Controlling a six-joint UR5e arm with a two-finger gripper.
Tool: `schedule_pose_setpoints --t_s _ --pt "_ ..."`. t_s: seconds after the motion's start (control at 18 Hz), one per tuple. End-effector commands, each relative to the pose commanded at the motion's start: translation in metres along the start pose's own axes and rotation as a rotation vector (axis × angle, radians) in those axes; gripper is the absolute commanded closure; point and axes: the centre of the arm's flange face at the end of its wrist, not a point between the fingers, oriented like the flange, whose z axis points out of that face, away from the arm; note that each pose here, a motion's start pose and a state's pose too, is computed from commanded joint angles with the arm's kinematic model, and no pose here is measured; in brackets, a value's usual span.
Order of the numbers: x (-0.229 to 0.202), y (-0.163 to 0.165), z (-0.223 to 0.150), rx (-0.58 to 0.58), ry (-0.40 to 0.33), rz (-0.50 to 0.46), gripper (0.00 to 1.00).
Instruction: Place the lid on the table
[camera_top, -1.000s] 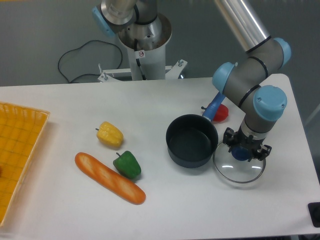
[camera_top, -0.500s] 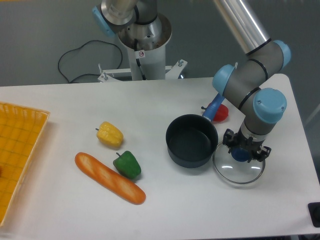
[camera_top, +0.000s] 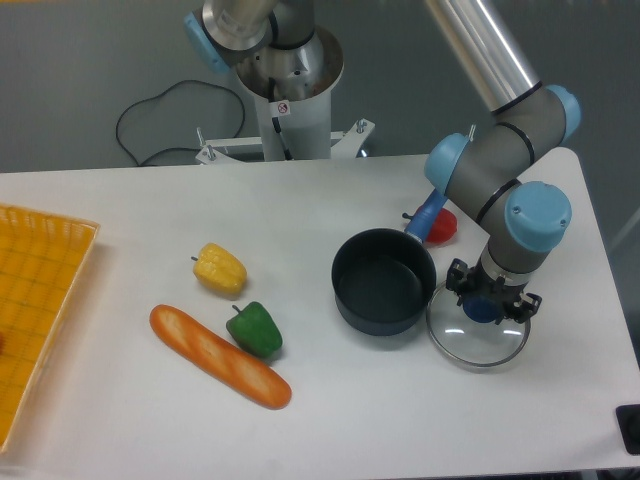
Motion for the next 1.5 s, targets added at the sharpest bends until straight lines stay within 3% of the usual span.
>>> schedule_pose_setpoints --t_s 1.22,1.5 --pt "0.0001 -0.0007 0.0053 -0.004 0.007 0.006 0.37" --pt "-0.0005 0.0003 0.0051 -0.015 0.001 0.008 0.3"
